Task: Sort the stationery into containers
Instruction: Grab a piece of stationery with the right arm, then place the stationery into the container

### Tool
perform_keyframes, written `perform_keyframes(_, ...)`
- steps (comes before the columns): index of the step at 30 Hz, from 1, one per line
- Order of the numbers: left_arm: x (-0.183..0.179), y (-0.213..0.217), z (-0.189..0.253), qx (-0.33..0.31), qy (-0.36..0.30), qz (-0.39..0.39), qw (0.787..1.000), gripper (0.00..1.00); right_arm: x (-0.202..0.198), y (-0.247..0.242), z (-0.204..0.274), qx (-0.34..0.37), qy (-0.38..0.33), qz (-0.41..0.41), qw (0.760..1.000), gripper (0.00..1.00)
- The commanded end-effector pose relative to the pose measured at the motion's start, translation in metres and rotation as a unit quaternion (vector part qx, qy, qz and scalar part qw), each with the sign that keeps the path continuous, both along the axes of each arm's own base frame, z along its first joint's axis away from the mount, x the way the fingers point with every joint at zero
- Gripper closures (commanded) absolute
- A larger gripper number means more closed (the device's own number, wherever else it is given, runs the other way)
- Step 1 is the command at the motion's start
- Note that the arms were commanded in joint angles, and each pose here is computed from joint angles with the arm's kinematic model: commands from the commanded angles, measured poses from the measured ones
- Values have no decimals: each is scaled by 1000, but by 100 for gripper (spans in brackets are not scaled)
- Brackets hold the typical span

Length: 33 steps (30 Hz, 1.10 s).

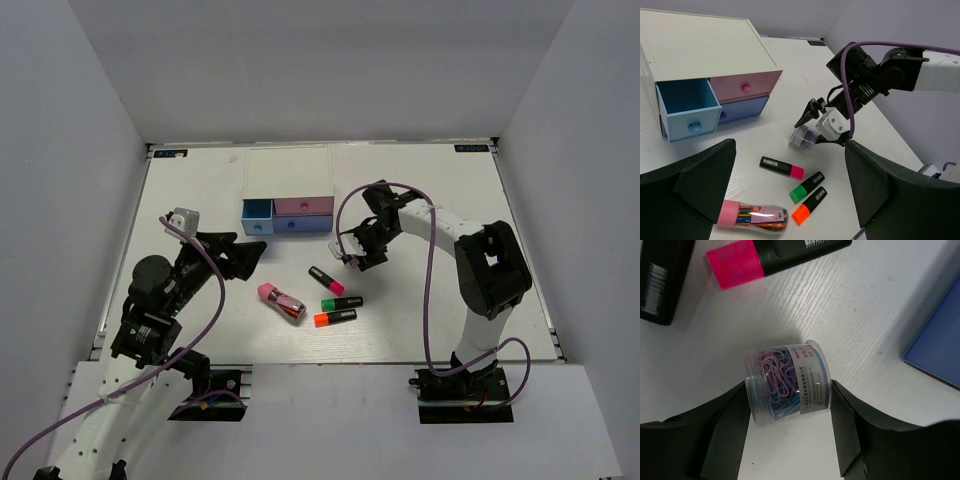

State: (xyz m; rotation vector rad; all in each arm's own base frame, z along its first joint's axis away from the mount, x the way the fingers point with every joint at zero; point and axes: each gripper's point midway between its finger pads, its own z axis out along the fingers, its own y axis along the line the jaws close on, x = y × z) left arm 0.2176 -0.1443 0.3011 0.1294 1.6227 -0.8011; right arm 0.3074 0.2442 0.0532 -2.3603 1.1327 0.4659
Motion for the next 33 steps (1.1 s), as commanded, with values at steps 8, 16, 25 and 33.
perform_keyframes(8,-1,3,-1,-1,-1,2,1000,0,-15,75,122,118,42,-103,987,77)
perform_keyframes(16,-2,11,3,-1,-12,21,1000,0,13,138,198,221,62,-199,953,78)
perform_keyframes(25,-4,22,11,-7,-27,45,999,0,40,190,246,303,90,-217,924,78)
perform_keyframes(33,-3,29,15,-10,-37,58,998,0,51,220,239,318,131,-202,917,78)
